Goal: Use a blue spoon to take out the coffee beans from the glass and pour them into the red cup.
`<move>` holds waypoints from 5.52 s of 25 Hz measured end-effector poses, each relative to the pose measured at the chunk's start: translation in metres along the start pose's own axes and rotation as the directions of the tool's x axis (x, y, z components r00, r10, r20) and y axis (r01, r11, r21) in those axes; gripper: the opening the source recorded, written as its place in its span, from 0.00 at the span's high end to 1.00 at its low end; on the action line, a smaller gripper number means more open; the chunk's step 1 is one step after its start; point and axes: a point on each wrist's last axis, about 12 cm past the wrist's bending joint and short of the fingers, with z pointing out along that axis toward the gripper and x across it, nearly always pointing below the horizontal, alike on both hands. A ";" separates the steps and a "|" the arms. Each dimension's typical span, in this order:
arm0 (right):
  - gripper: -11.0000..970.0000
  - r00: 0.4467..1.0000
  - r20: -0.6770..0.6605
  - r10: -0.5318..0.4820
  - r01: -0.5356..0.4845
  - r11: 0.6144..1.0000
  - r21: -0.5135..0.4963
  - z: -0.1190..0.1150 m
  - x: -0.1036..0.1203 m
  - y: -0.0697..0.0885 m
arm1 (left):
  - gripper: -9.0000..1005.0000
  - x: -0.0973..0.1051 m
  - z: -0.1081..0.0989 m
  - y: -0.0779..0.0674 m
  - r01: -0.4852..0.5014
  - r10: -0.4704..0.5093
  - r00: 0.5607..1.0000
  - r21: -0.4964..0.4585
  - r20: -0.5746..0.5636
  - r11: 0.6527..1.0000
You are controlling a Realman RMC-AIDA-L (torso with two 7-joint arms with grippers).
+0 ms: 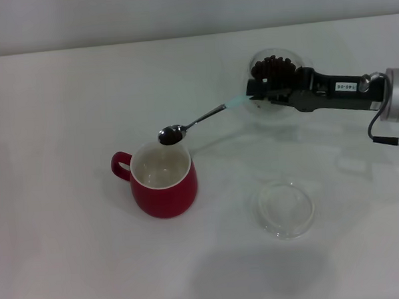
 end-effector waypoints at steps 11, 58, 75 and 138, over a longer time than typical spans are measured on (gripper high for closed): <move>0.77 0.994 -0.014 -0.112 0.111 0.994 -0.023 0.008 0.007 0.001 | 0.29 0.000 0.004 -0.005 0.004 -0.004 1.000 0.013 0.006 1.000; 0.75 0.893 0.068 -0.444 0.446 0.895 -0.014 -0.037 -0.013 0.006 | 0.29 0.004 0.007 -0.013 0.007 -0.006 1.000 0.045 -0.015 0.999; 0.74 0.970 -0.108 -0.218 0.228 0.969 0.092 -0.125 0.008 0.006 | 0.29 0.005 0.007 -0.015 0.016 -0.015 1.000 0.043 -0.018 0.999; 0.69 0.970 -0.163 -0.181 0.225 0.924 0.309 -0.100 0.032 -0.030 | 0.29 0.008 0.017 -0.027 0.029 -0.027 0.999 0.065 -0.033 0.997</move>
